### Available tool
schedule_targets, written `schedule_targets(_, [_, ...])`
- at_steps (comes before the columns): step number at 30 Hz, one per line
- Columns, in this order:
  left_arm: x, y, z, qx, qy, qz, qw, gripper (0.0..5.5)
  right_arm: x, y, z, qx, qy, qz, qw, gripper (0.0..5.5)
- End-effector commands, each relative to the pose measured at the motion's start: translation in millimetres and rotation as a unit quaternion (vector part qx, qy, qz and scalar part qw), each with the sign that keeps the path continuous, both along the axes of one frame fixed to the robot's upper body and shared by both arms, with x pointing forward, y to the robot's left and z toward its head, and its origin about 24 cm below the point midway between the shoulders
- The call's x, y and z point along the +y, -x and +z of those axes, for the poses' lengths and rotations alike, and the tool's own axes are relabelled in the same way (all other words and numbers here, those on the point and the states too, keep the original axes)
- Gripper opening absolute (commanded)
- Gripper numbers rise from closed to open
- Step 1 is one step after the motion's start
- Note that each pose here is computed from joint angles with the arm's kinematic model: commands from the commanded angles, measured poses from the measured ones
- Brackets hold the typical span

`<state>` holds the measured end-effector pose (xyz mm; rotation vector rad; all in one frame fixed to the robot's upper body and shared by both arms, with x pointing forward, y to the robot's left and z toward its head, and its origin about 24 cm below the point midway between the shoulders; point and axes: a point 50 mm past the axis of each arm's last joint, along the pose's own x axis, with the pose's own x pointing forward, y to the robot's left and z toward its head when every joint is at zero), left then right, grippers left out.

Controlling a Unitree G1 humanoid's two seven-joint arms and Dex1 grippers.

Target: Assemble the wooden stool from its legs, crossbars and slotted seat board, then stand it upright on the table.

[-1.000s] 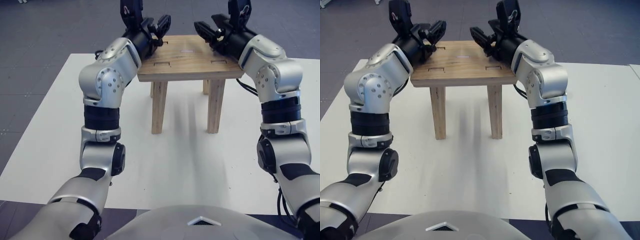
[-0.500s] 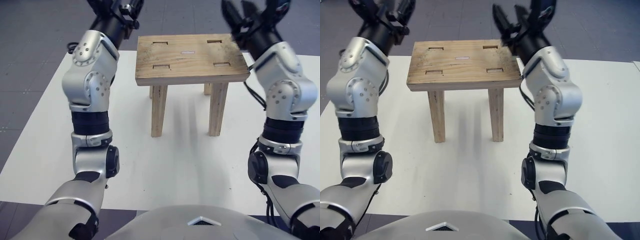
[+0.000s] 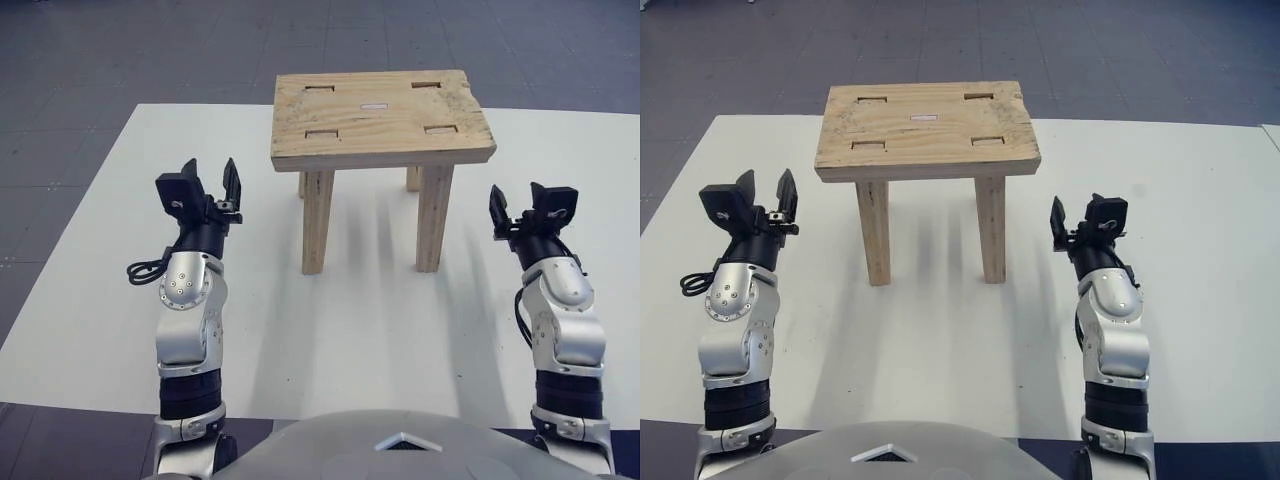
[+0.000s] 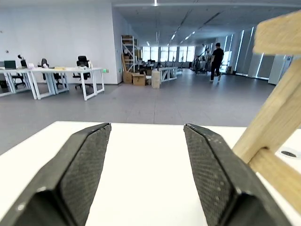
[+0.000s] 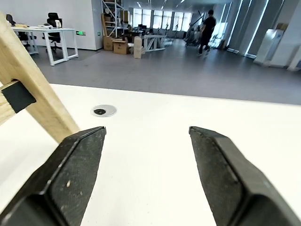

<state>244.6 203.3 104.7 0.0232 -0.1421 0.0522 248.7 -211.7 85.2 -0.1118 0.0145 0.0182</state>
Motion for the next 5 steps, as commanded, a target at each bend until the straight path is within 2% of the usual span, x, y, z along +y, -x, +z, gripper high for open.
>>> schedule_targets(1, [-5.7,2.0,-4.4,0.007,-0.015,-0.008,1.000,2.87,11.3,5.5,-2.1,-0.005,0.013,0.008,1.000,3.27])
schedule_targets(5, [-9.4,3.3,-10.7,0.021,-0.021,-0.003,1.000,2.87,11.3,-0.1,2.6,-0.008,0.011,0.005,1.000,3.27])
